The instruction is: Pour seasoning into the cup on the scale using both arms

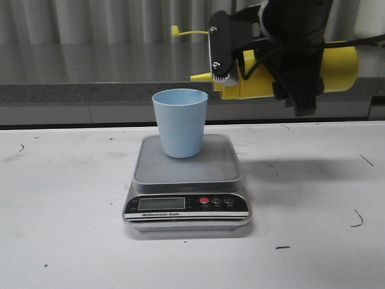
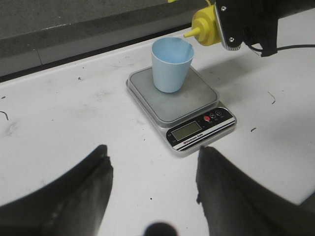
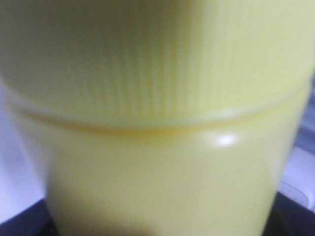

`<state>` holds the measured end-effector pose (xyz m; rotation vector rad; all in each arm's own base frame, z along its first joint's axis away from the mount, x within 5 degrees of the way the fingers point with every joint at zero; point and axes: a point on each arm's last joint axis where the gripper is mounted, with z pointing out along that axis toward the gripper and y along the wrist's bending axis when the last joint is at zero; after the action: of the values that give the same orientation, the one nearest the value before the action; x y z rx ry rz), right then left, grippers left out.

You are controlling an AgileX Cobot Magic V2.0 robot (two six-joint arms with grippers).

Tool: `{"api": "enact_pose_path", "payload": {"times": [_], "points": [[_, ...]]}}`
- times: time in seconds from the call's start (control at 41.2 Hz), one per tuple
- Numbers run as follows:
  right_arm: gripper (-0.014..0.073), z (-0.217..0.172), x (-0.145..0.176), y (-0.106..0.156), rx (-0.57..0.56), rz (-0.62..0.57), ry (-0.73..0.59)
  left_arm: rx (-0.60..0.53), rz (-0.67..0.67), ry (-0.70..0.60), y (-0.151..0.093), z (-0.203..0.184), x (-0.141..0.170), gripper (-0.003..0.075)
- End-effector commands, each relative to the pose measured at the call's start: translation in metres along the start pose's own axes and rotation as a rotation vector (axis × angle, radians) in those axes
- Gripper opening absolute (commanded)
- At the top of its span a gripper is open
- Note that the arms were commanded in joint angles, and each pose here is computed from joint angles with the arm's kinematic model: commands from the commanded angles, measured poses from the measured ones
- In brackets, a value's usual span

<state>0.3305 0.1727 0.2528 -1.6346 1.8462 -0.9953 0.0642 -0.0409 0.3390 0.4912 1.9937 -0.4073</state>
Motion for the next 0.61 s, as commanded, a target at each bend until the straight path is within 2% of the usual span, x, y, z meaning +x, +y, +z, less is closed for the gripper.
{"api": "enact_pose_path", "payload": {"times": [0.0, 0.267, 0.583], "points": [[0.0316, -0.021, 0.010, -0.034, 0.196, -0.096, 0.030, 0.009, -0.011, -0.092, -0.001, -0.004, -0.013, 0.0385], [0.0316, -0.024, 0.010, -0.047, 0.339, -0.232, 0.065, 0.009, -0.011, -0.092, -0.001, -0.004, -0.013, 0.0385], [0.0316, -0.025, 0.009, -0.048, 0.355, -0.248, 0.057, 0.009, -0.011, -0.092, -0.001, -0.004, -0.013, 0.0385]]}}
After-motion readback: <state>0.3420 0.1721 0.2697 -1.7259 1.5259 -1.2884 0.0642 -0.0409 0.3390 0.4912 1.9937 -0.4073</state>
